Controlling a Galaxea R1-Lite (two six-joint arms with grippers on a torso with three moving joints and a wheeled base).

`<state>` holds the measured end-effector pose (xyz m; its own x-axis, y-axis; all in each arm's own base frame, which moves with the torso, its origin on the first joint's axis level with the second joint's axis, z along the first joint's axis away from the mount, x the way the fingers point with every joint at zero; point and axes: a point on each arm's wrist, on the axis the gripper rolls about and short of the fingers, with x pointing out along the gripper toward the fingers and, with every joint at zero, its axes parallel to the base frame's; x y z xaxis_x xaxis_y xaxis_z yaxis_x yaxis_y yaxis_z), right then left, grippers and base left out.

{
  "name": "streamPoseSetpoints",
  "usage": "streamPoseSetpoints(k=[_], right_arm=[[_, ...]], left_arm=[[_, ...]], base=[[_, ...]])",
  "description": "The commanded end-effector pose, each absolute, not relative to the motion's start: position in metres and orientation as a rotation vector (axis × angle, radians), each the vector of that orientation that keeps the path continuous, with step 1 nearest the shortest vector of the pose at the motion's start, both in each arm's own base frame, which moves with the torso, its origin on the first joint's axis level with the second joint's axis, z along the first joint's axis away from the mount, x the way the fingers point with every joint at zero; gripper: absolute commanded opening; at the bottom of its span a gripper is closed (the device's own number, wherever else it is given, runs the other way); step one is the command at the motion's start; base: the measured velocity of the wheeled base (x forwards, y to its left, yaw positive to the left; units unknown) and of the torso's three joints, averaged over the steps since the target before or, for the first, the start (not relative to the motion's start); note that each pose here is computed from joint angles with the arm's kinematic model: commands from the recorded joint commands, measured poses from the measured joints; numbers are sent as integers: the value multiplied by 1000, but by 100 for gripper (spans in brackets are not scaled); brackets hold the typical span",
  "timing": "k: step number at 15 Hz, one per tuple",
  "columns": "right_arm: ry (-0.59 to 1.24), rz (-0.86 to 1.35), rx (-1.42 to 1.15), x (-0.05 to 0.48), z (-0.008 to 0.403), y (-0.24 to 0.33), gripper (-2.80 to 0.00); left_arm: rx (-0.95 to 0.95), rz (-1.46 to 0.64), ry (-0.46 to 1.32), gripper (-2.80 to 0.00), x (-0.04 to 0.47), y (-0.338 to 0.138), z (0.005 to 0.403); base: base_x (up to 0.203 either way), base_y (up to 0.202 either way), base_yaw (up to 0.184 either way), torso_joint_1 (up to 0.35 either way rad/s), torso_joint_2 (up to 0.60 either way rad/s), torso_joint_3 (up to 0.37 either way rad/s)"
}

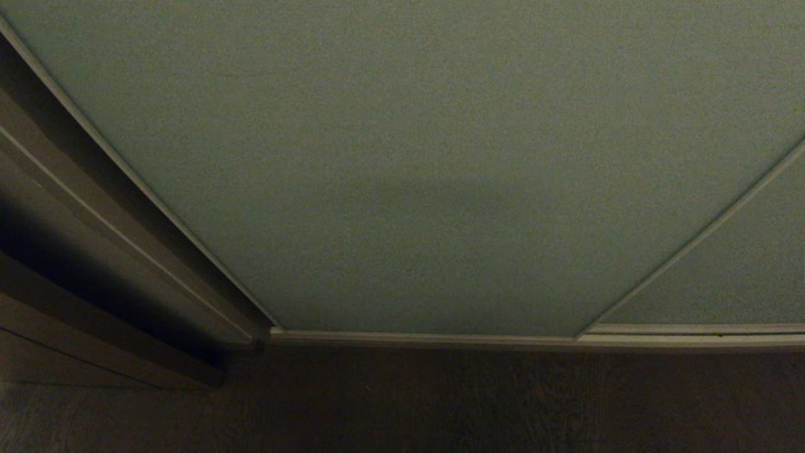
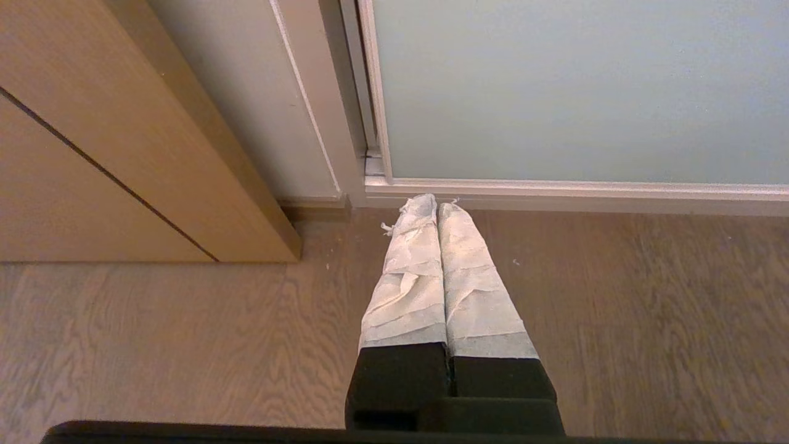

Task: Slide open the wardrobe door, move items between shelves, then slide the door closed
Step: Close the door

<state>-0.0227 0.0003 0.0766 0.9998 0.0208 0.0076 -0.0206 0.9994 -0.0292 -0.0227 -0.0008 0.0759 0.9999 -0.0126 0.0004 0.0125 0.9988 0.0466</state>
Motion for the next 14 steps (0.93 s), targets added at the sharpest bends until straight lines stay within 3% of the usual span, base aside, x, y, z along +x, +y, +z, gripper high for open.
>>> streamPoseSetpoints(k=[1, 14], right_arm=[[-7, 22, -28, -23, 76, 0, -280], [-7, 23, -28, -23, 76, 0, -280]], left_arm=[[48, -12, 0, -280, -23, -1, 76], [48, -12, 0, -280, -23, -1, 76]], base=[[0, 0, 0, 0, 0, 0], [0, 0, 0, 0, 0, 0]])
